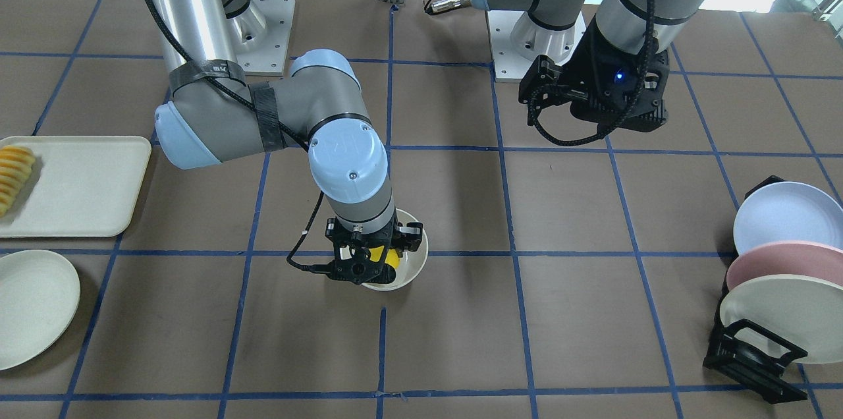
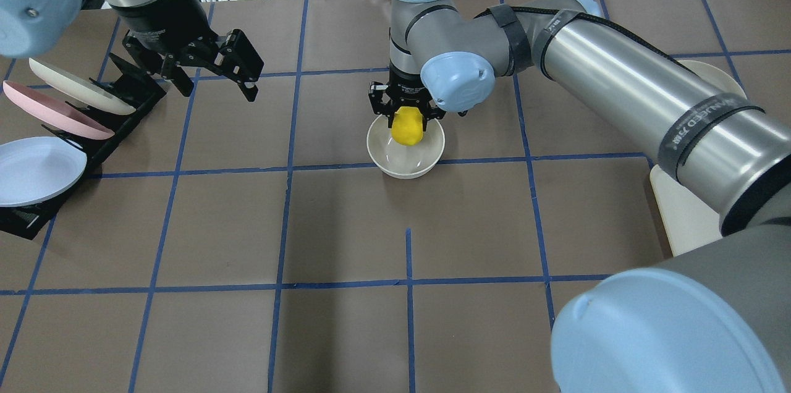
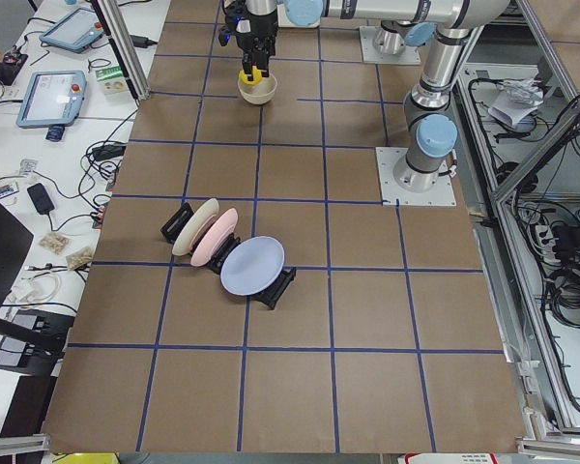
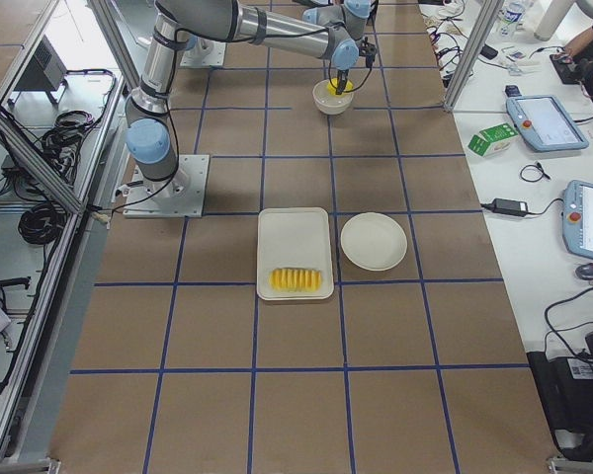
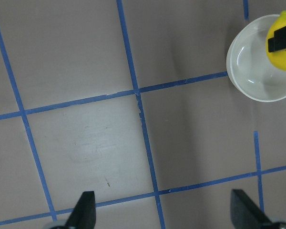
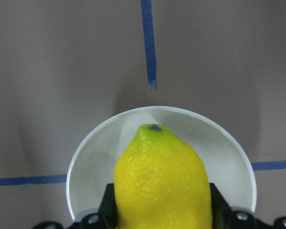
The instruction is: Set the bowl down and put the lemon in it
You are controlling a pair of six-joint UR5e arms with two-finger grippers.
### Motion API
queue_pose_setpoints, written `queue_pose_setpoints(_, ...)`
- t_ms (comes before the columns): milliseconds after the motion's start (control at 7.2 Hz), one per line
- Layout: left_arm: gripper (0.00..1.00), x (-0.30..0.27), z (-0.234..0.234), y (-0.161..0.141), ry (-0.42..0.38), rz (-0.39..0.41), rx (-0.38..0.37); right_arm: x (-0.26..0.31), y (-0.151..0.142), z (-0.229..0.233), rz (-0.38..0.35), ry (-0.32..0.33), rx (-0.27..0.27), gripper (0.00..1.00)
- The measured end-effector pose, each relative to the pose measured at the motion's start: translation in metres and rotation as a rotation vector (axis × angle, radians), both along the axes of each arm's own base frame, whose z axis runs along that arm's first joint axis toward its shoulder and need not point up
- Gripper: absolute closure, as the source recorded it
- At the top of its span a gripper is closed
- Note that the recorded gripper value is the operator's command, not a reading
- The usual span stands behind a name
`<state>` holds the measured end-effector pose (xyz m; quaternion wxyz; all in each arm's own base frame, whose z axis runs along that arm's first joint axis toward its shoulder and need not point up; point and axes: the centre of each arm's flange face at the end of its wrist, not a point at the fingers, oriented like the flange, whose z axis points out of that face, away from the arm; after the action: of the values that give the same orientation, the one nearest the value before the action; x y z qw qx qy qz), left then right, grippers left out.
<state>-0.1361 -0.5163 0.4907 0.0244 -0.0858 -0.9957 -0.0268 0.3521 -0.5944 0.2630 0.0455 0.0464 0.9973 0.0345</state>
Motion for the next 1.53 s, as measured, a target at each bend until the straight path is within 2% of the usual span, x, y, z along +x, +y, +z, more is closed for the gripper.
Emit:
queue_pose_setpoints(417,0.00,0.001,0.007,0.003,-0.007,0.027,-0.012,0.003,0.005,-0.019,-0.013,-0.006,0.039,0.75)
queue_pose_setpoints(556,0.00,0.001,0.013,0.004,-0.009,0.063,-0.025,0.003,0.004,-0.024,-0.012,-0.004,0.046,0.53)
queue_pose_setpoints(694,0.00,0.001,0.017,0.006,-0.009,0.092,-0.036,0.003,0.004,-0.029,-0.010,-0.002,0.052,0.38)
queue_pose_setpoints(833,0.00,0.001,0.018,0.008,-0.009,0.102,-0.041,0.003,0.004,-0.032,-0.006,0.001,0.054,0.31)
queue_pose_setpoints(972,0.00,0.001,0.020,0.007,-0.008,0.105,-0.051,0.002,0.005,-0.033,-0.004,0.005,0.055,0.12)
queue_pose_setpoints(1111,0.00,0.002,0.026,0.007,-0.006,0.107,-0.067,0.002,0.005,-0.033,-0.007,0.007,0.055,0.00)
queue_pose_setpoints(1528,0.00,0.003,0.036,0.012,-0.002,0.107,-0.091,-0.001,0.003,-0.015,-0.018,0.005,0.032,0.00)
